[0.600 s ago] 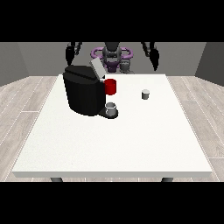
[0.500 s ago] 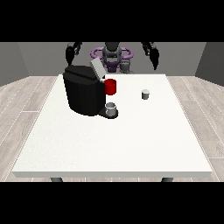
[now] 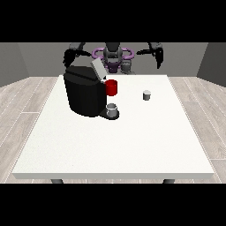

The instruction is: Insert the coffee pod into the coffee machine and close the lid

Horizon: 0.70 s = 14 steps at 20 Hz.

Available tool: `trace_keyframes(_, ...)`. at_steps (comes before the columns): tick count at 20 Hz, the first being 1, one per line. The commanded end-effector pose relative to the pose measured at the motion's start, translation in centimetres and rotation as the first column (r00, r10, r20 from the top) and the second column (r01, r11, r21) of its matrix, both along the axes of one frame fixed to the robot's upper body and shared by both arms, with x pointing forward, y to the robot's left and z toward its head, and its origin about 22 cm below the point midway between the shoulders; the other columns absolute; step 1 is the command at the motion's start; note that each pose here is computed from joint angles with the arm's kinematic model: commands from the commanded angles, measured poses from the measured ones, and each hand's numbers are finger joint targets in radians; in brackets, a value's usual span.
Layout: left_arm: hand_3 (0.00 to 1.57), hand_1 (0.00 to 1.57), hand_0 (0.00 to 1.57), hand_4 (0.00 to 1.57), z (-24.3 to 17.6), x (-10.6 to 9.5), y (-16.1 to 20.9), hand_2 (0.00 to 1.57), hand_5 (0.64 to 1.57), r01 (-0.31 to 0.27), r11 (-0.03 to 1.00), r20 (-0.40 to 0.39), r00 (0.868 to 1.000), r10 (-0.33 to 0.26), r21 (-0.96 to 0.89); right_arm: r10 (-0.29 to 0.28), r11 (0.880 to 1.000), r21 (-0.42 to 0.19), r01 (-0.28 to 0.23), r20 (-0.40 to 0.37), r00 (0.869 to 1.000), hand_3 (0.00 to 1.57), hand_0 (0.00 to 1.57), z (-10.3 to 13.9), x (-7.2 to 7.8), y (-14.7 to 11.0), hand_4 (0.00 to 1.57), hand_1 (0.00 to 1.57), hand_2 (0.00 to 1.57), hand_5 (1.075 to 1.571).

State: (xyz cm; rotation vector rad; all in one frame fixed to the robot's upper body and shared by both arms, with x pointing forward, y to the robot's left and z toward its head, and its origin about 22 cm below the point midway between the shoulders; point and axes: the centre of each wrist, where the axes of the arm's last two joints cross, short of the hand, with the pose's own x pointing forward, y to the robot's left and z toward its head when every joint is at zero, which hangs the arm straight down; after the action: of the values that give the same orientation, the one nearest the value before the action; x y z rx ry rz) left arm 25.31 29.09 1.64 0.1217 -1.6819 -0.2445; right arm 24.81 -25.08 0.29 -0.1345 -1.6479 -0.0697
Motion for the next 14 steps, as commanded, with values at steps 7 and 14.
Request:
trace_keyframes(7, 0.00, 0.00, 0.00, 0.00, 2.2, 5.3, 6.2, 0.00, 1.571, -0.055, 0.994, -0.088, 0.994, 0.063, 0.090, 0.066, 0.998, 0.015, -0.067, 0.095, 0.993, 0.00, 0.00, 1.6, 0.3, 2.0, 0.17, 0.00, 0.00, 1.571)
trace_keyframes(14, 0.00, 0.00, 0.00, 0.00, 1.4, 6.9, 7.8, 0.00, 1.571, -0.070, 0.988, -0.156, 0.984, 0.091, 0.137, 0.052, 0.998, 0.029, -0.057, 0.154, 0.987, 0.00, 0.00, 2.6, 1.7, 2.6, 0.23, 0.00, 0.00, 1.571)
